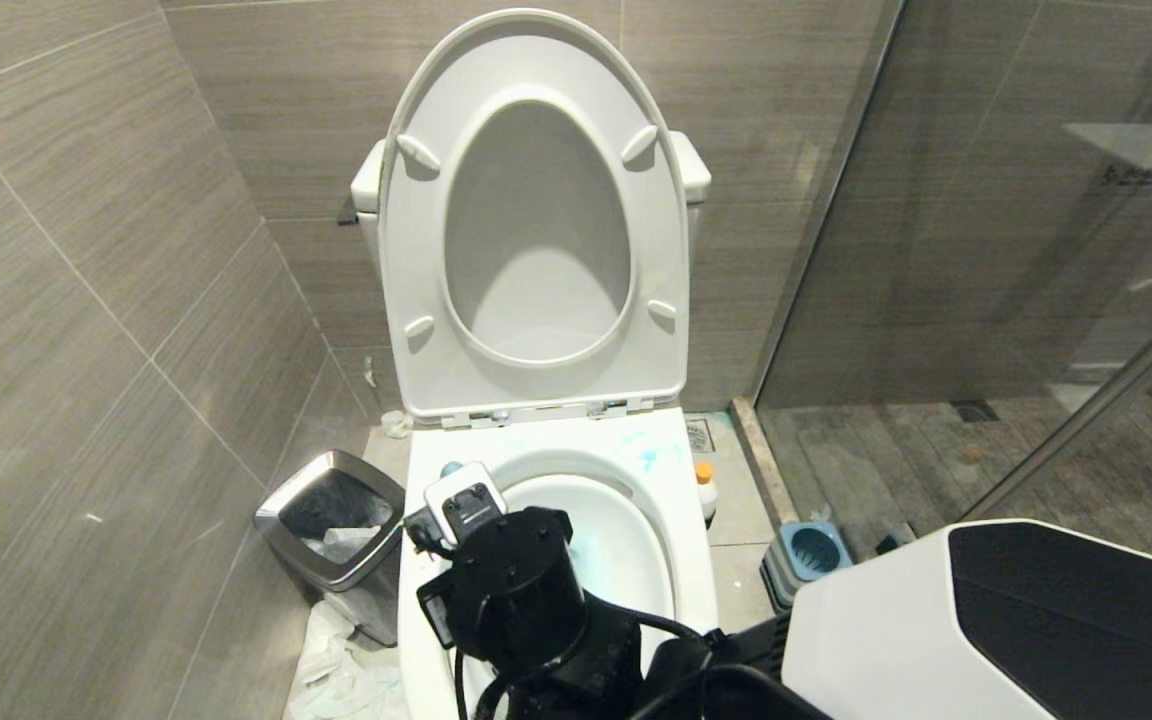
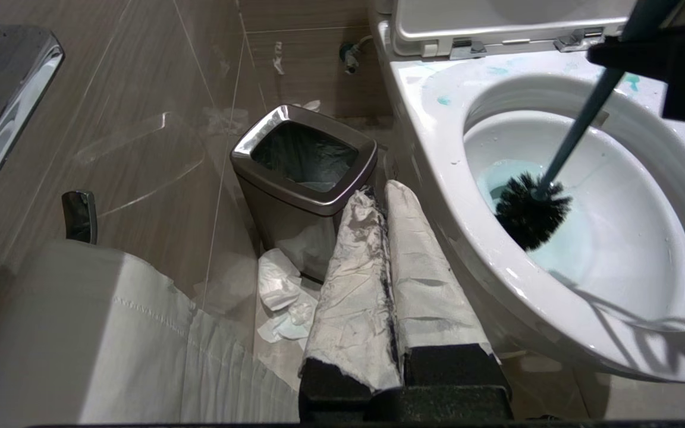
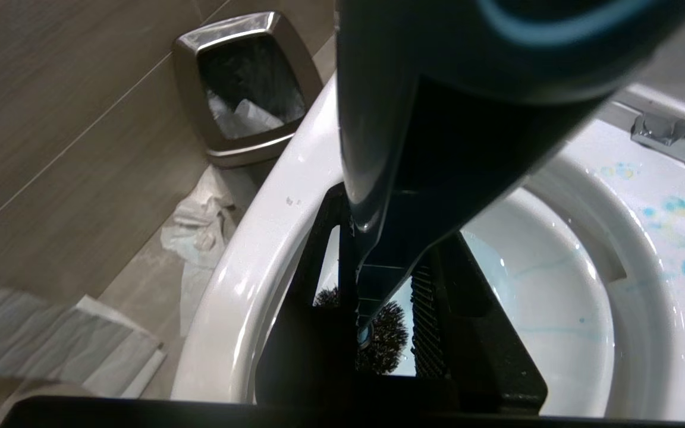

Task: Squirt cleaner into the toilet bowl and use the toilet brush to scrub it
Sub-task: Scrub the toilet bowl

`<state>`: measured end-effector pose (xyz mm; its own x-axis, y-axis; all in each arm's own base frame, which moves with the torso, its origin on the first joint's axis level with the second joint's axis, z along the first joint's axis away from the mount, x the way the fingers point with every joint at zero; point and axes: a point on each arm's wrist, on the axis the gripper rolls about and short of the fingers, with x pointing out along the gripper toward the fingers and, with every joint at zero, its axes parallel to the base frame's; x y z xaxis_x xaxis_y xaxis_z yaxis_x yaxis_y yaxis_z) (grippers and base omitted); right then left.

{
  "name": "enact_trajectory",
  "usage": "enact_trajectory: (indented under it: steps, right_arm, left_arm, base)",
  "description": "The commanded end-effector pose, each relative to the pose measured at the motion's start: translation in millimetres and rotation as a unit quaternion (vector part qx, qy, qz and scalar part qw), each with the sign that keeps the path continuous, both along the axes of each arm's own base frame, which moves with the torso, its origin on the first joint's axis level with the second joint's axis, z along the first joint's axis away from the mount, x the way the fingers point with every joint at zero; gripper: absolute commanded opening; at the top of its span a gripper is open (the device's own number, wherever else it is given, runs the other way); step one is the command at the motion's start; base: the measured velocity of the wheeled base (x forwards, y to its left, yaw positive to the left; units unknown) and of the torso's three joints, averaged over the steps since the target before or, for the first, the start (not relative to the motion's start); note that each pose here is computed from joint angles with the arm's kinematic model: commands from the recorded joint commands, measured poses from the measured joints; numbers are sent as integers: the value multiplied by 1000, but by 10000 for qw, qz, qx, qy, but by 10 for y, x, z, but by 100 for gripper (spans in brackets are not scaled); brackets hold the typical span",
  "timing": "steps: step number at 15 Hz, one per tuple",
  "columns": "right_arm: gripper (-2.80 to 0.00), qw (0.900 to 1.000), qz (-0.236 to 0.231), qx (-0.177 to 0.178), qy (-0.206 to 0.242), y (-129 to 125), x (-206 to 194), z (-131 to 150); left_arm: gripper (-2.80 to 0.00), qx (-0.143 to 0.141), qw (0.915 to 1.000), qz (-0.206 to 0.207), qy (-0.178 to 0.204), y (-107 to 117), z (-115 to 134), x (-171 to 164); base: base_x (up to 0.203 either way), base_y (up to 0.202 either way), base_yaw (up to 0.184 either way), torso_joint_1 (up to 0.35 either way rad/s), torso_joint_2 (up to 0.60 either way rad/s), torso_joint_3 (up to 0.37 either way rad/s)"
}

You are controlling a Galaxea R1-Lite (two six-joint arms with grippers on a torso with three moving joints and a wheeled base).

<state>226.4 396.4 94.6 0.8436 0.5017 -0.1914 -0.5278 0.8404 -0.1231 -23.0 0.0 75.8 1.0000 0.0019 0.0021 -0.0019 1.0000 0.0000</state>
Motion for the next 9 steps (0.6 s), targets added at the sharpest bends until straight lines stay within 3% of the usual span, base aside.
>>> enact_trajectory:
  steps: [1, 6, 9]
  right_arm:
    - [-280, 9998, -201, 30, -60, 110, 276, -94]
    - [-280, 9960, -844, 43, -277, 22, 1038, 4]
    - [-280, 9945, -1018, -29, -245, -127, 1153, 88]
  left_arm:
    - [-280, 0, 10000, 6, 10, 0, -3, 2]
    - [-280, 0, 10000, 6, 3, 0, 1, 0]
    - [-280, 0, 10000, -1, 3, 0, 1, 0]
  base:
    - [0, 0, 0, 0, 0, 0]
    - [0, 0, 0, 0, 0, 0]
    - [0, 0, 0, 0, 0, 0]
